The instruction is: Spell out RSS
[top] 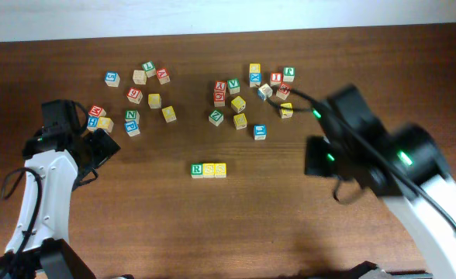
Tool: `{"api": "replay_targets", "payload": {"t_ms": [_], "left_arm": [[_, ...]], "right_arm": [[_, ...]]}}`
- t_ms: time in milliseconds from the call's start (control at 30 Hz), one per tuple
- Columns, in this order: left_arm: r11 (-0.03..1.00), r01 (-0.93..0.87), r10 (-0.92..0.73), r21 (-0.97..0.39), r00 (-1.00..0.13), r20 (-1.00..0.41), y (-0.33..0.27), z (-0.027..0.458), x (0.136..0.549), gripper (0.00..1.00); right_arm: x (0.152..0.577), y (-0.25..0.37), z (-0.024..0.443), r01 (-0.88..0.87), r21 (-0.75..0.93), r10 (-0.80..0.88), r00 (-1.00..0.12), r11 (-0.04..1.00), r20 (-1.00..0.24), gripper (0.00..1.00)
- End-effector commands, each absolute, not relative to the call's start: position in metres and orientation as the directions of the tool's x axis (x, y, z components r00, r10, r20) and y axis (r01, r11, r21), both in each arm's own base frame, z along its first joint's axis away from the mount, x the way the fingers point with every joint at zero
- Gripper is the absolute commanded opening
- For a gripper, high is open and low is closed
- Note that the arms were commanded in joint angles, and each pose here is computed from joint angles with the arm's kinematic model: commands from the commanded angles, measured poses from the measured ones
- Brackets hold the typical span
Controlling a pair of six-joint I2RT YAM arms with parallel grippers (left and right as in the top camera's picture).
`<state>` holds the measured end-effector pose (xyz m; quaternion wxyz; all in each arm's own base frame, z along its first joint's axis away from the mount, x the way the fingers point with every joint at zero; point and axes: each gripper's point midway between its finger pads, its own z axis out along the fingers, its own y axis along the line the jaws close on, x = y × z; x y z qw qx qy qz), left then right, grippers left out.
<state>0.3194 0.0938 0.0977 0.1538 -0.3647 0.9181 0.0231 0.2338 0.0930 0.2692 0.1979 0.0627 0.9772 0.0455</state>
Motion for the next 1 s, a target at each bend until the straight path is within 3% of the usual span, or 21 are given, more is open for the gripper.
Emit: {"api": "replay_targets", "payload": {"t_ms": [0,267,833,967], "left_arm": [[0.73,-0.679,-0.661,-0.076,-0.673,-0.333,0.098,0.109,0.323,0.99],[0.73,-0.679,-0.661,-0.076,-0.673,-0.333,0.098,0.109,0.323,0.99],[0.73,-0.679,-0.661,-0.076,-0.673,-0.333,0.098,0.109,0.323,0.99],[0.73,-0.679,-0.661,-0.076,-0.673,-0.333,0.098,0.109,0.323,0.99]], "right_arm": [[0.203,0.083,0.272,0.107,0.172,0.169,-0.899,0.979,-0.404,0.98],[0.16,0.089,0.28,0.043,0.308,0.166,-0.908,0.95,-0.385,0.98],[0.169,0.075,0.273,0.075,0.218,0.16,-0.9,0.973,-0.406,0.98],[0.18,0.069,0.273,0.013,0.192,0.106,-0.869,0.981,-0.483,0.98]]}}
